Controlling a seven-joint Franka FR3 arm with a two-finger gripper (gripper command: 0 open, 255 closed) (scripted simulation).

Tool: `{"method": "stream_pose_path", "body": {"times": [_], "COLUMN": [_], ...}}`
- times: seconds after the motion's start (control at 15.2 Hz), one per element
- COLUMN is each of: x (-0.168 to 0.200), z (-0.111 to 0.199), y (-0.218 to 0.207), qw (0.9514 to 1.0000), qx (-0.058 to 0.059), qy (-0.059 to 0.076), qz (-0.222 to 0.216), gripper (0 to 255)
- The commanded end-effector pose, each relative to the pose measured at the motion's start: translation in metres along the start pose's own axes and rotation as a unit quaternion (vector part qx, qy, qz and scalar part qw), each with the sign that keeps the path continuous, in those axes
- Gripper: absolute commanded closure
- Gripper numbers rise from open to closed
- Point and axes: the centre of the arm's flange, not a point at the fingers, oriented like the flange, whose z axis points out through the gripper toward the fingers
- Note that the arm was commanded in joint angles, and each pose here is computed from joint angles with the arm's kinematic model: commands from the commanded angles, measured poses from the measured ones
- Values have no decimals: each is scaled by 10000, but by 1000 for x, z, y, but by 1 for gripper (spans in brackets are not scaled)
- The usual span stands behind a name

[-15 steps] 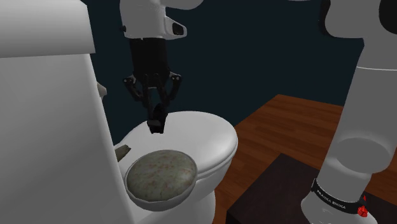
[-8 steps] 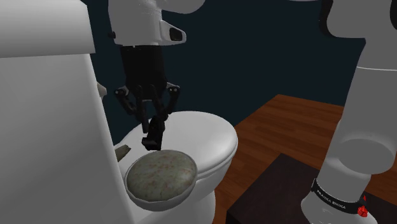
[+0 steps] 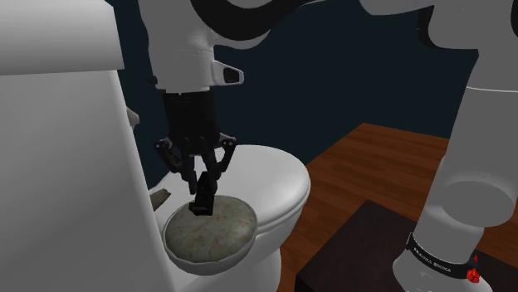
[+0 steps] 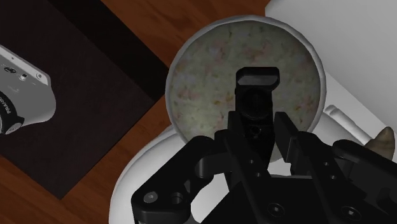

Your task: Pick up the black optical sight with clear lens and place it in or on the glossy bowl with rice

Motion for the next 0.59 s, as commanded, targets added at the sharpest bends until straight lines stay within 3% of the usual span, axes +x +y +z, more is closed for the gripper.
{"method": "stream_pose_path", "body": {"times": [0.0, 0.53], "x": [1, 1], "z": [10, 18], "y": [-1, -1], "qw": [10000, 10000], "qx": [2, 2], "qy": [0, 0], "qz": [0, 0], "gripper": [255, 255]}}
